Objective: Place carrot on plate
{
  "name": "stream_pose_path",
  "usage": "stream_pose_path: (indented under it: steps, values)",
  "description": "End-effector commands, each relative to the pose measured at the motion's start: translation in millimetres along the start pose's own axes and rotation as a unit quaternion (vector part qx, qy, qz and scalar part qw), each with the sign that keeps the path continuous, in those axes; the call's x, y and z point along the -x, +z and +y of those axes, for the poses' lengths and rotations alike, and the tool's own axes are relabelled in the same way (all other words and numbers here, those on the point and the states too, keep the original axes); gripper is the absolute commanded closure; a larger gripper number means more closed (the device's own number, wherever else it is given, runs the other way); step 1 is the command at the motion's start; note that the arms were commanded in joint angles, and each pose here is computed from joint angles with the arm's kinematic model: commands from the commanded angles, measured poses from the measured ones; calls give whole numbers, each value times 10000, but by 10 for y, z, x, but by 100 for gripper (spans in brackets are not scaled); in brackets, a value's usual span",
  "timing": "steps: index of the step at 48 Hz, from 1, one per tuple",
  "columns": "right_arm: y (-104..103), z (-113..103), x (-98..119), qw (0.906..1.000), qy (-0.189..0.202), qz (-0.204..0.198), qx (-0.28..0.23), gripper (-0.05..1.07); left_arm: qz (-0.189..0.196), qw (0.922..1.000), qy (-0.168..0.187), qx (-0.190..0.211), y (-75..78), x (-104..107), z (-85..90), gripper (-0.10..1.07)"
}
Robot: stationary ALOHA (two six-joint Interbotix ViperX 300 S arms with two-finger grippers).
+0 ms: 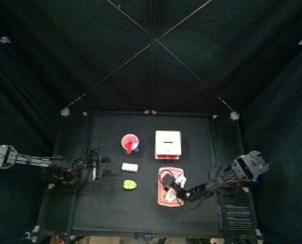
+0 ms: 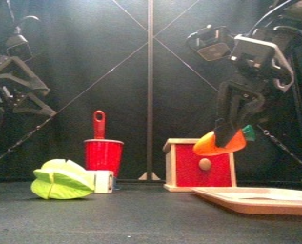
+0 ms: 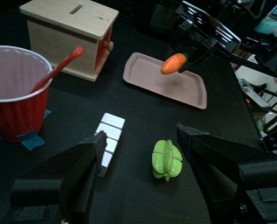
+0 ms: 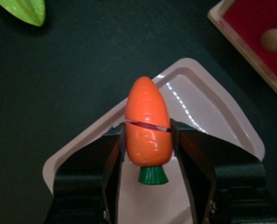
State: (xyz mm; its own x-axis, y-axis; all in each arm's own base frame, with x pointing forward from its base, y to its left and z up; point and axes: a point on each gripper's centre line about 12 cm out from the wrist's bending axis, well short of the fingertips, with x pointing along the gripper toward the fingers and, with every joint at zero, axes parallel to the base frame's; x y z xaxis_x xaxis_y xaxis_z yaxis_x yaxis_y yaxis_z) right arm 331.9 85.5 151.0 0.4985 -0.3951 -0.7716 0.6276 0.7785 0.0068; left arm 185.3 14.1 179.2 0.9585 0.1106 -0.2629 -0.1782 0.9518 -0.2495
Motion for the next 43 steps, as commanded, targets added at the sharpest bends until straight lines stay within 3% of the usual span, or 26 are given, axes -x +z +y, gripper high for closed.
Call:
stream_pose_path:
  steps: [1,13,35,43]
  values:
    - [7,-17,84,9994,-136,-126,-299,41,-72,10000,-20,11,49,-12,-17,0]
    - [-158,-151,51,9950,-554,-98,-823,41,-65,10000,-15,17,43,-11,-14,0]
    - [-263,-146,-86,9965,-459,112,-694,40,-65,10000,-15,17,43,-11,-14,0]
    - [-264,-146,-90,9965,-463,109,-692,32,-58,10000,-13,16,41,-13,-14,0]
